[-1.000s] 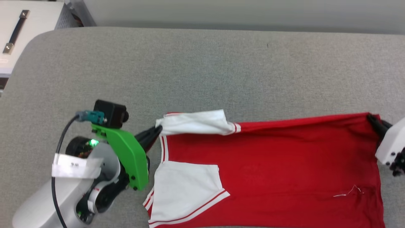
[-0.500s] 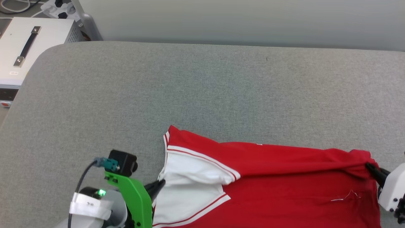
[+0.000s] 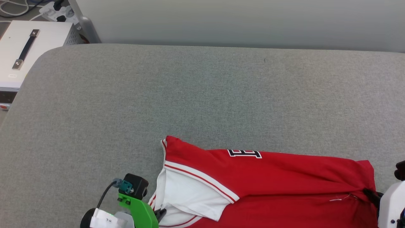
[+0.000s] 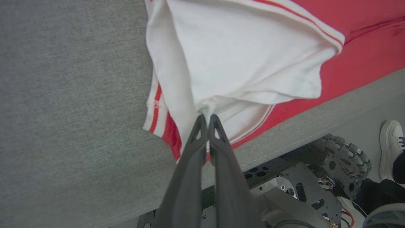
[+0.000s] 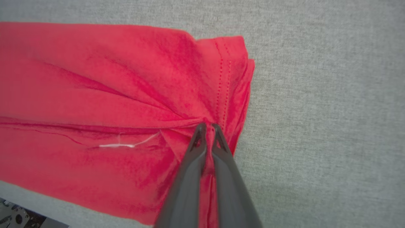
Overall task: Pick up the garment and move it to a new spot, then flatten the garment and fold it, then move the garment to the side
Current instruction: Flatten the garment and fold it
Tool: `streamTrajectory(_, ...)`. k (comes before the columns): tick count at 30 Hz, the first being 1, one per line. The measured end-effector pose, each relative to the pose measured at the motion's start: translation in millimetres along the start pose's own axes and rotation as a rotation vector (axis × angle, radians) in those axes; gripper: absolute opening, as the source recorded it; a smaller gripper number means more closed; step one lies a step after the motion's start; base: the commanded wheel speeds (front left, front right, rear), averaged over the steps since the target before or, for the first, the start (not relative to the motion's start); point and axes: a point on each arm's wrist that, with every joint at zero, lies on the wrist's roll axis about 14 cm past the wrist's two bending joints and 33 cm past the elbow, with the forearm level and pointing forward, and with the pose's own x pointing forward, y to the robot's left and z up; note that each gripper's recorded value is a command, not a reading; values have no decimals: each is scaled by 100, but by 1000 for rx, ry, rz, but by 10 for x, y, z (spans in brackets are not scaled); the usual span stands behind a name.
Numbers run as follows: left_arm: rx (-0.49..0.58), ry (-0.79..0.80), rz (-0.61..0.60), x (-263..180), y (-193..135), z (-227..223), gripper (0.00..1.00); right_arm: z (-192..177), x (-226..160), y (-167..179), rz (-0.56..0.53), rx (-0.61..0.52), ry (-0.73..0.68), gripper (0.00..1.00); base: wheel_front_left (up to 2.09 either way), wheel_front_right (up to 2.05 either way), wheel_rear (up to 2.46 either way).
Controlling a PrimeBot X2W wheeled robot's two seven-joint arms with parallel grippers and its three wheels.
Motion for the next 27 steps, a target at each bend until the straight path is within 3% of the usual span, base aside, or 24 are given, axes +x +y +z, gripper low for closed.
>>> streamTrajectory(7,4,43,-4,79,-3,-161,0,-45,40,21,3,-15,19,0,0,0,0)
streamTrajectory(8,3,48,-4,90,-7,-182,0,-48,44,25,4,-15,21,9,0,0,0)
streamTrajectory(9,3,53,-2,101,-5,-200,28,-52,47,24,3,-13,22,63,0,0,0)
streamTrajectory(10,9,52,1,108,-2,-206,100,-56,49,23,3,-8,23,100,0,0,0)
streamTrajectory(17,19,-35,26,102,37,-65,100,-118,-30,31,7,25,54,100,0,0,0)
streamTrajectory(27,-13,-370,51,-80,46,631,100,43,-281,-3,-9,93,42,100,0,0,0)
